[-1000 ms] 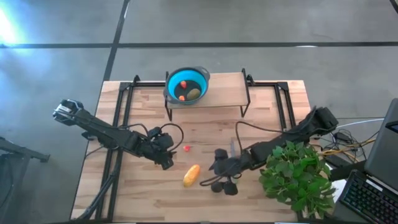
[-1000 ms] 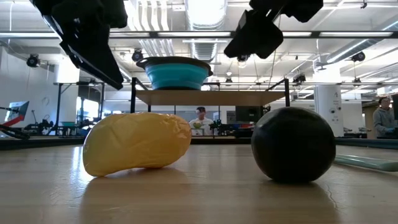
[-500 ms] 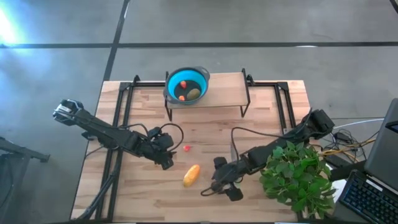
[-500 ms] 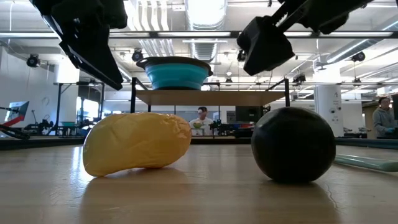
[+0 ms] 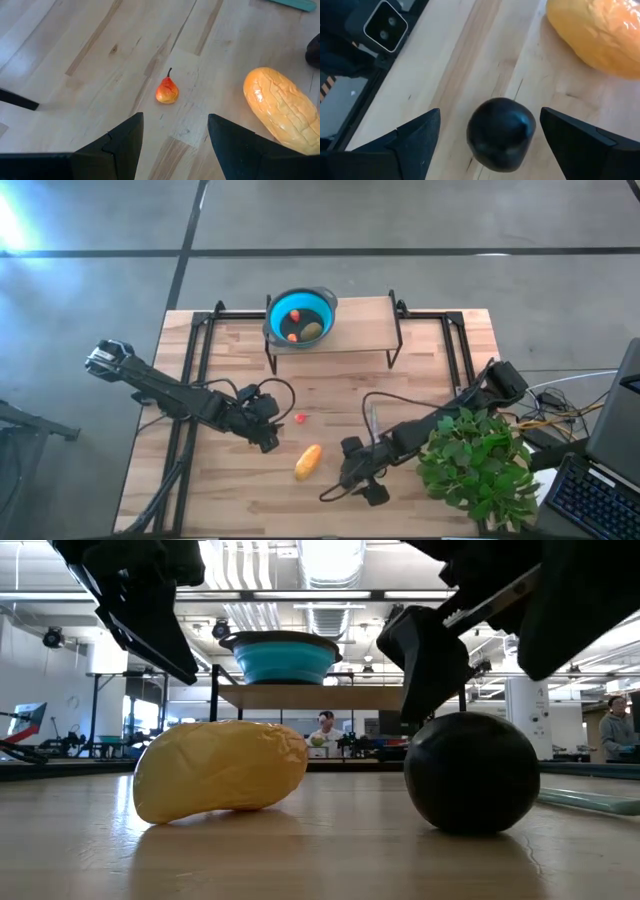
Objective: Pick & Place Fruit
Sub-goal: Put the purple plum in the blue strainer bowl on the shelf
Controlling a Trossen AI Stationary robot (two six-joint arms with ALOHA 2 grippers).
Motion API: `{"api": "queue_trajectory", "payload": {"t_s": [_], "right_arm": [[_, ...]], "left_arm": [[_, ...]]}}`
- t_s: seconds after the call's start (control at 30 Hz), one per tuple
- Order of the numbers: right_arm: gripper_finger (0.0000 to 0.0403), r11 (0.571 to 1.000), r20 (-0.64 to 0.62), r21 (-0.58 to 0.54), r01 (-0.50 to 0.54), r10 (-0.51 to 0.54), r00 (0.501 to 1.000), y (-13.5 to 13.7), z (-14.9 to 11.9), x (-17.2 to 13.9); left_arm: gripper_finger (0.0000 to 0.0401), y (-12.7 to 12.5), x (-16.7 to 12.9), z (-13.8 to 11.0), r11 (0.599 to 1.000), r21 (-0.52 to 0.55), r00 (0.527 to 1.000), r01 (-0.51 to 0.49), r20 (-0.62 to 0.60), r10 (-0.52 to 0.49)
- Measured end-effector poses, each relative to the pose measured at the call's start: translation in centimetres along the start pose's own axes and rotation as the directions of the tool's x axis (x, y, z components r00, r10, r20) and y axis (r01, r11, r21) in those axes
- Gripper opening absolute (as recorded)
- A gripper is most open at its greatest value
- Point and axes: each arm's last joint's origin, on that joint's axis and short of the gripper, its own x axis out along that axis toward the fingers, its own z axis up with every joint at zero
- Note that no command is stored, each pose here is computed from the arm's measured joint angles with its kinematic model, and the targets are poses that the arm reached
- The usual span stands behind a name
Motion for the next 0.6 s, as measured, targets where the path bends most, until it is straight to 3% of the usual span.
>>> {"api": "queue_trajectory", "payload": {"t_s": [0.33, 0.6], "right_arm": [[0.0348, 1.0, -0.069, 0.013, 0.012, -0.011, 0.998, -0.3, -1.0, 1.2], [0.0356, 0.996, -0.109, 0.085, 0.03, -0.021, 0.994, -0.6, -1.8, 2.3]], "left_arm": [[0.0227, 0.0, 0.0, 0.0, 1.0, 0.0, 1.0, 0.0, 0.0, 0.0], [0.0227, 0.0, 0.0, 0.0, 1.0, 0.001, 1.0, 0.0, 0.0, 0.0]]}}
